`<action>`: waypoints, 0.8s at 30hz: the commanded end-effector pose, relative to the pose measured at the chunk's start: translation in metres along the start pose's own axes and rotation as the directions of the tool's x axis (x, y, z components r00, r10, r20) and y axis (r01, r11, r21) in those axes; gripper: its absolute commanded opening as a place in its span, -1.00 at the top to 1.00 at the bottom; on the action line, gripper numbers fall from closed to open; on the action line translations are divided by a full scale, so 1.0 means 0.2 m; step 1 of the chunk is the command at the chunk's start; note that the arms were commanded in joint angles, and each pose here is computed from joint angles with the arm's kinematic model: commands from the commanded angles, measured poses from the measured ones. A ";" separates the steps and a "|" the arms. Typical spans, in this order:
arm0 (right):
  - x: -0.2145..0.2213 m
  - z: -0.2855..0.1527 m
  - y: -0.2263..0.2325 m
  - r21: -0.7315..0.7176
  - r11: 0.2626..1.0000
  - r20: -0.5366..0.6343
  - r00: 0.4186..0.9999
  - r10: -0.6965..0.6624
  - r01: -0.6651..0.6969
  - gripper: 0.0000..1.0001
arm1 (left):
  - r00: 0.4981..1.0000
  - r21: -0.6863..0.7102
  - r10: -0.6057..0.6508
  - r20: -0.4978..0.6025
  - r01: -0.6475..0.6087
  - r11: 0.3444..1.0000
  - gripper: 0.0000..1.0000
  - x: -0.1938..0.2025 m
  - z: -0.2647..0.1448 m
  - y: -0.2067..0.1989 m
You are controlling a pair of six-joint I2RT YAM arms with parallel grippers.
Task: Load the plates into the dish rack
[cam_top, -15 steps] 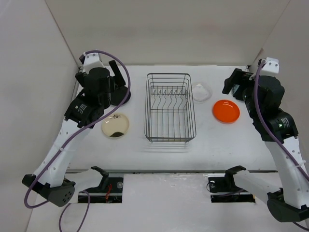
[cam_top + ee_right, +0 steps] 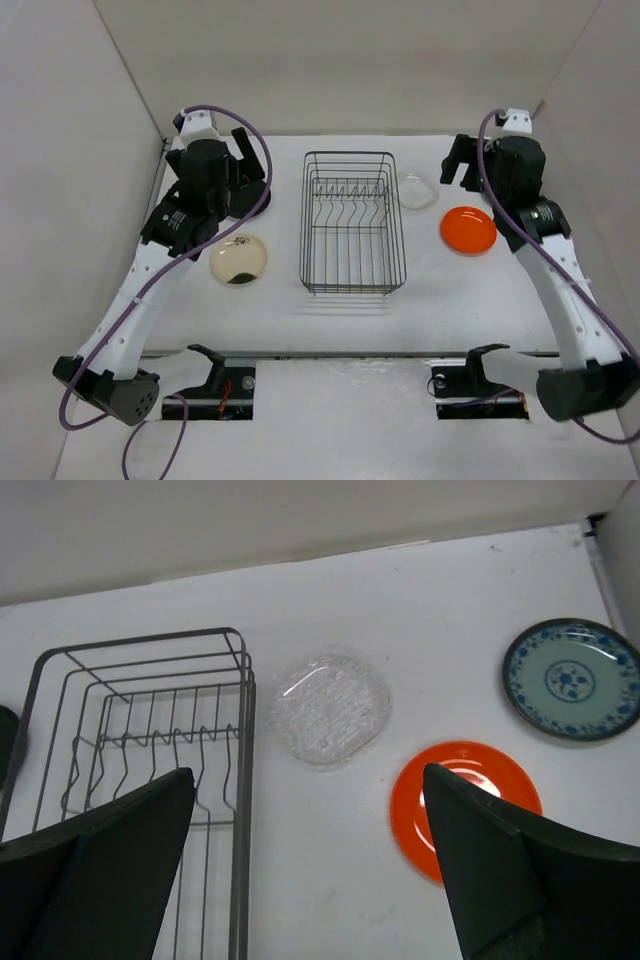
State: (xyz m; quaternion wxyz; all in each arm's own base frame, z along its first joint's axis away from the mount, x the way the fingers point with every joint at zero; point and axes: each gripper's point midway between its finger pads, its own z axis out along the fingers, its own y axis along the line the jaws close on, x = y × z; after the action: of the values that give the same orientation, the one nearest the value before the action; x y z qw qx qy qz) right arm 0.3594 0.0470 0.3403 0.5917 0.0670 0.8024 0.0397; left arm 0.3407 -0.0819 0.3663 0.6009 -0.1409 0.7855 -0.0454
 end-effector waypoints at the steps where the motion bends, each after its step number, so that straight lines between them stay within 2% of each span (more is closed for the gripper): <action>1: -0.02 0.35 0.02 -0.133 0.991 0.026 0.999 0.030 -0.027 -1.00 | 0.999 0.085 -0.035 -0.016 0.036 0.996 -1.00 0.02 0.06 -0.06; 4: -0.03 0.54 -0.04 -0.173 0.983 -0.005 0.998 0.062 -0.062 -1.00 | 0.999 0.133 -0.039 -0.038 0.044 0.990 -1.00 0.05 0.09 -0.09; 8: 0.18 0.86 -0.03 -0.251 0.967 -0.119 0.993 0.007 -0.037 -1.00 | 0.997 0.162 -0.031 -0.070 0.042 0.986 -1.00 0.10 0.11 -0.11; 11: 0.24 1.01 -0.07 -0.257 0.966 -0.156 0.988 -0.010 -0.031 -1.00 | 0.997 0.159 -0.028 -0.078 0.040 0.987 -1.00 0.11 0.13 -0.11; 12: 0.35 1.09 -0.08 -0.270 0.962 -0.200 0.980 -0.020 -0.035 -1.00 | 0.997 0.160 -0.019 -0.077 0.031 0.987 -1.00 0.11 0.13 -0.11; 15: 0.46 1.19 -0.12 -0.302 0.951 -0.259 0.966 -0.015 -0.067 -0.91 | 0.997 0.168 -0.018 -0.080 0.031 0.985 -1.00 0.13 0.13 -0.12; 18: 0.57 1.28 -0.16 -0.265 0.961 -0.318 0.948 -0.008 -0.080 -0.91 | 0.996 0.176 -0.017 -0.084 0.032 0.984 -1.00 0.13 0.13 -0.12; 24: 0.73 1.35 -0.27 -0.232 0.970 -0.405 0.914 -0.023 -0.079 -0.82 | 0.996 0.193 -0.007 -0.089 0.024 0.981 -1.00 0.15 0.13 -0.14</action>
State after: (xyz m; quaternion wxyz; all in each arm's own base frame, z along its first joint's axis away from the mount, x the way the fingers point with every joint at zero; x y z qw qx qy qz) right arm 0.5656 0.0177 0.0983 0.4038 0.0148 0.9014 0.1557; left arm 0.3613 -0.1113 0.3275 0.5577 -0.0908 0.8164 -0.1196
